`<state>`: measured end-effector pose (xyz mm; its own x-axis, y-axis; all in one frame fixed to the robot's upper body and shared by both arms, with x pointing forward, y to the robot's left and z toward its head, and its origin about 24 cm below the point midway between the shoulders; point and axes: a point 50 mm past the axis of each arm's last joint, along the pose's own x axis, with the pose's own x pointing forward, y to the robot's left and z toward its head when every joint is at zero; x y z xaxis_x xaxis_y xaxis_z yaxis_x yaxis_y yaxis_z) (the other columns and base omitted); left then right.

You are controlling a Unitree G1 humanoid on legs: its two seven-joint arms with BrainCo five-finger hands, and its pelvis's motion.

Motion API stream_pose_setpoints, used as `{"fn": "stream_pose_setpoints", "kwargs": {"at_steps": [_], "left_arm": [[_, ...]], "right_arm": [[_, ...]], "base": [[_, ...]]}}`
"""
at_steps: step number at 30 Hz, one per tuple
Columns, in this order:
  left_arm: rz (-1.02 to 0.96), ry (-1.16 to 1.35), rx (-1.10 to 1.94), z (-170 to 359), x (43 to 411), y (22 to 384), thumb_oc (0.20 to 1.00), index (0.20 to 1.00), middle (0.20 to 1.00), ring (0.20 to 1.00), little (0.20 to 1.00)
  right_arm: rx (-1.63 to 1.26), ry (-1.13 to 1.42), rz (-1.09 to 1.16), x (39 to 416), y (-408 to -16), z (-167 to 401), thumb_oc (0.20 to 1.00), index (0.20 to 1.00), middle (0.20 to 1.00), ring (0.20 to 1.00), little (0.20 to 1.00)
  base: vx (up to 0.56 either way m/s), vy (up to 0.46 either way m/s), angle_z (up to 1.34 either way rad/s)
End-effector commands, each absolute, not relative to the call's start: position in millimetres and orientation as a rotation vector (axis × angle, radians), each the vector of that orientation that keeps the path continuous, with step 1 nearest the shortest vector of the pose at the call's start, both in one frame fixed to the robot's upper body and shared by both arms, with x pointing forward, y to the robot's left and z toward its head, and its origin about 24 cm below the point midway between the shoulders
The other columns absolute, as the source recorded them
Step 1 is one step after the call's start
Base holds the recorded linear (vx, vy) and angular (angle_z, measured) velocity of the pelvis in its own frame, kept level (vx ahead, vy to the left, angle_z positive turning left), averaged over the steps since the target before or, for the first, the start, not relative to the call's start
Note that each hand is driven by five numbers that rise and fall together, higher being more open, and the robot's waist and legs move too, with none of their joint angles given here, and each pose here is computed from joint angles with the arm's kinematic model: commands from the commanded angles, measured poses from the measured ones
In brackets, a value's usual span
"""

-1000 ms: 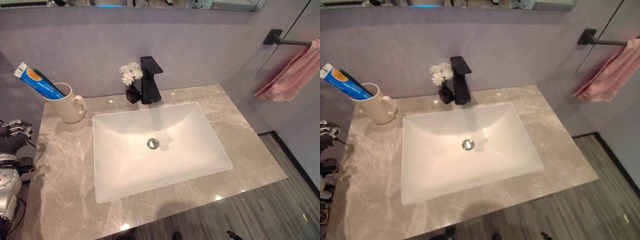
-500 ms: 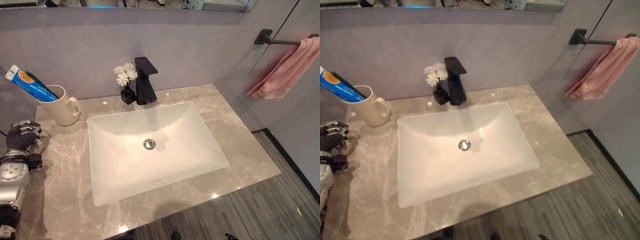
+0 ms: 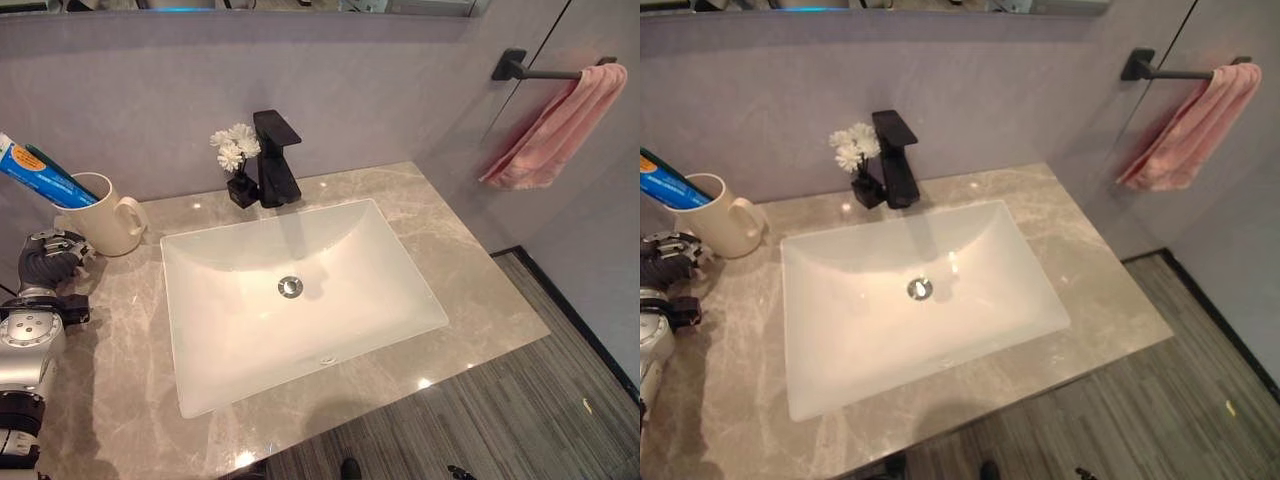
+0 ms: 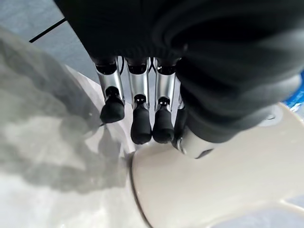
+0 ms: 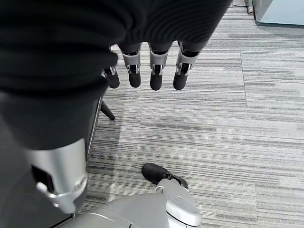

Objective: Put brush and paste in cup on sink, flatten towel.

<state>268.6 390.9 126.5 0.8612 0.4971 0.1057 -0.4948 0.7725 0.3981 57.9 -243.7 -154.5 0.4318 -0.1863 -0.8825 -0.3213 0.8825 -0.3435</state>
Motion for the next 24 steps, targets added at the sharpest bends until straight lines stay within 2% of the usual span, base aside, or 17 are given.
{"fn": "stream_pose_setpoints", "kwargs": {"at_steps": [1, 24], "left_arm": [[0.598, -0.127, 0.465, 162, 279, 395, 0.200, 0.200, 0.200, 0.200, 0.200], [0.645, -0.183, 0.495, 192, 304, 391, 0.200, 0.200, 0.200, 0.200, 0.200]], "right_arm": [[-0.587, 1.093, 0.056, 74, -269, -144, 1.000, 1.000, 1.000, 1.000, 1.000], [-0.575, 1.027, 0.074, 87, -265, -139, 1.000, 1.000, 1.000, 1.000, 1.000]], "base": [[0.00, 0.000, 0.00], [-0.01, -0.005, -0.02]]}}
